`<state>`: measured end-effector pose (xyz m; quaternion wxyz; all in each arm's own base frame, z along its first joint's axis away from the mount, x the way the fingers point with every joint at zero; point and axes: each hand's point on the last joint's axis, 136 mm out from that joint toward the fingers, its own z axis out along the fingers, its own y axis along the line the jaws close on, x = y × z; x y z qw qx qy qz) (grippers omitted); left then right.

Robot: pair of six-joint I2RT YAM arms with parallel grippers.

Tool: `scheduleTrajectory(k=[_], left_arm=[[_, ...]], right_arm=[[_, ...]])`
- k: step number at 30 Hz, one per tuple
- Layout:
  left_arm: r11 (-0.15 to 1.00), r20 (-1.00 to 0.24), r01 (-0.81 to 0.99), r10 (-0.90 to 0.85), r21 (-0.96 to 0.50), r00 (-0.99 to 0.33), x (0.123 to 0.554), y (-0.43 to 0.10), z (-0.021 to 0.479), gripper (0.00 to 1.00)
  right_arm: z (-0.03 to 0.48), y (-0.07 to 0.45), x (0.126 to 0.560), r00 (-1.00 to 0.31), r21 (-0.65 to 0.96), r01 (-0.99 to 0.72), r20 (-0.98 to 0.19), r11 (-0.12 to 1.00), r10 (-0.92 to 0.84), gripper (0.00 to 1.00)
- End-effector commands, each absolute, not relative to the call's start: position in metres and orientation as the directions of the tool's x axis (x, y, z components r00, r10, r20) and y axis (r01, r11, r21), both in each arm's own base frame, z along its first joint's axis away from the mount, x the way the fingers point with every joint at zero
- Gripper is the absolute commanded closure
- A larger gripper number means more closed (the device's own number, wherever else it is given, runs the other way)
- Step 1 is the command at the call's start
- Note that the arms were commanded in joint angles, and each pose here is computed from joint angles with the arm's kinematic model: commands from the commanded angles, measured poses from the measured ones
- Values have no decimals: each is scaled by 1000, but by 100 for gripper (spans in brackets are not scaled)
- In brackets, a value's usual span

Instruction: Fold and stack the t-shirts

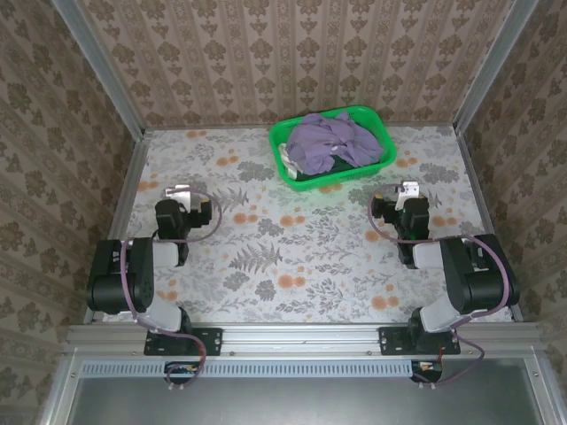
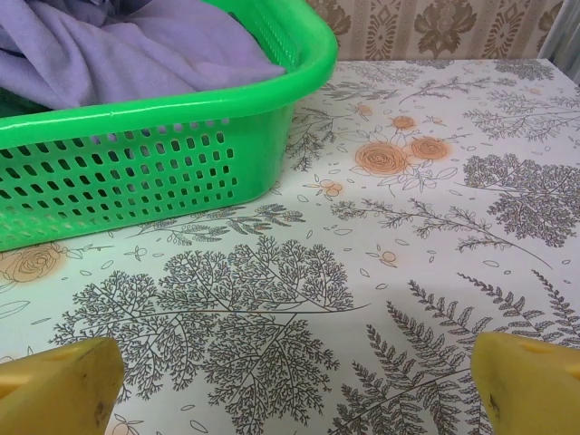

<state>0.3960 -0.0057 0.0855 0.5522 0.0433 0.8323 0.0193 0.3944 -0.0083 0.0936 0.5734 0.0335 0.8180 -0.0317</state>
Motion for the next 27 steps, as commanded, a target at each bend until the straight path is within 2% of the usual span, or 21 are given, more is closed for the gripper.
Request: scheduleTrajectory(k=[1,27], left_arm=[[994,-930,58,104,90,-353,400,-7,94,0],[995,-930,60,91,75,-357,400,-5,93,0]], right_arm=[[99,-4,398,-330,-12,71,-944,997,12,1],[100,-6,399,-329,4,68,-944,998,26,1]])
